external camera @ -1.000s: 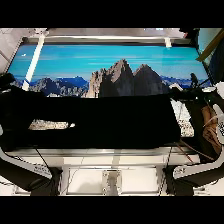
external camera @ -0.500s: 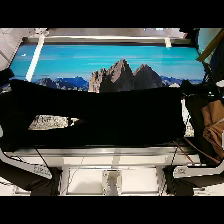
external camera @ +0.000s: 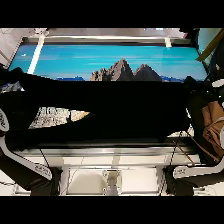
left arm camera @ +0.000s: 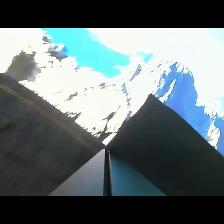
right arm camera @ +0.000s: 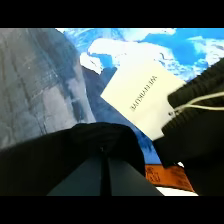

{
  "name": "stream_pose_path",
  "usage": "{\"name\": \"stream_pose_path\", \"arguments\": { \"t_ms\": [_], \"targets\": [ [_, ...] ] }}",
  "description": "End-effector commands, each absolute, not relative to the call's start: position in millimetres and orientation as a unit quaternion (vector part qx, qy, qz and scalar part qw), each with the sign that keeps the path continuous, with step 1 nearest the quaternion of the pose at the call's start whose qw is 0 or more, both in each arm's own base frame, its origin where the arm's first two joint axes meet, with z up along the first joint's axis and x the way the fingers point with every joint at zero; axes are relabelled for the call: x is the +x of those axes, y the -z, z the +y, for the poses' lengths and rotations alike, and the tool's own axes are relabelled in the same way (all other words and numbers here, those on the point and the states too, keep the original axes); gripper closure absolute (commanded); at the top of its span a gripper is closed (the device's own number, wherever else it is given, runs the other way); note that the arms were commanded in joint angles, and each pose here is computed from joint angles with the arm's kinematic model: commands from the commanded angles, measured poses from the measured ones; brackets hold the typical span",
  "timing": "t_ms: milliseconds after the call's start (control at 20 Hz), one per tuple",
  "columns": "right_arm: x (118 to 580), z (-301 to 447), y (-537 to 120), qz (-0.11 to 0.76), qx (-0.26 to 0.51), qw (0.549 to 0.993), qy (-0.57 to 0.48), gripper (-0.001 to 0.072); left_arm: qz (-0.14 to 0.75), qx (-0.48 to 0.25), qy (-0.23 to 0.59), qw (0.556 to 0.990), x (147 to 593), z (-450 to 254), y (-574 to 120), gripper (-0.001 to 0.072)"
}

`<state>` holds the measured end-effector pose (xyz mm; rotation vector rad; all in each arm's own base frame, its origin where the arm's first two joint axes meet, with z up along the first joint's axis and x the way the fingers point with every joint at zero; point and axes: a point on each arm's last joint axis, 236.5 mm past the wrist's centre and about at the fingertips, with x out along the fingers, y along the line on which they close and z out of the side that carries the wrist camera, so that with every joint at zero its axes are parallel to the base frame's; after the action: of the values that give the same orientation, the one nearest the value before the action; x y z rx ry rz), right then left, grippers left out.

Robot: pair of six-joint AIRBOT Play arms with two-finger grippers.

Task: Fold the clothes and pants, and hang the long-sleeved shirts on hangers.

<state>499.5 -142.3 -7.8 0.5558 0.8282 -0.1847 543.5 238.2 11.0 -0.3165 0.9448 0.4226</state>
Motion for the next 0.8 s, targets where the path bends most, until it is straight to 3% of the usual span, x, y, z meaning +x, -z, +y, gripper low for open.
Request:
{"name": "stream_pose_path", "arguments": {
  "t_ms": [0,50,100,150,250,350,450,750],
  "targets": [
    [508.8,-136.2,24.4,0.399,0.268,0.872,0.092,0.0674,0.443,-0.146,-0.190,0.864,564.1,226.2,12.1,0.0538],
    [509.1,-135.7,25.8,0.399,0.273,0.871,0.093,0.0502,0.439,-0.144,-0.188,0.867,566.6,224.3,10.0,0.0134],
    [508.8,-137.5,23.0,0.395,0.284,0.868,0.098,0.0256,0.436,-0.143,-0.189,0.868,566.2,224.3,4.7,0.0018],
    [508.7,-136.8,16.7,0.393,0.288,0.868,0.096,0.0221,0.435,-0.142,-0.190,0.868,562.0,225.1,-5.7,0.0006],
    [504.8,-135.4,-11.6,0.395,0.281,0.871,0.080,0.0221,0.439,-0.120,-0.215,0.864,537.3,243.1,-39.3,0.0008],
    [489.9,-140.3,-49.7,0.402,0.263,0.874,0.067,0.0221,0.470,-0.076,-0.250,0.843,489.2,264.7,-75.4,0.0008],
    [463.2,-144.8,-92.3,0.406,0.245,0.878,0.060,0.0221,0.543,-0.030,-0.282,0.790,420.0,282.6,-96.2,0.0009],
    [379.3,-121.1,-142.0,0.463,0.174,0.869,0.024,0.0222,0.662,-0.183,-0.309,0.658,249.6,249.9,-65.9,0.0009]
  ]
}}
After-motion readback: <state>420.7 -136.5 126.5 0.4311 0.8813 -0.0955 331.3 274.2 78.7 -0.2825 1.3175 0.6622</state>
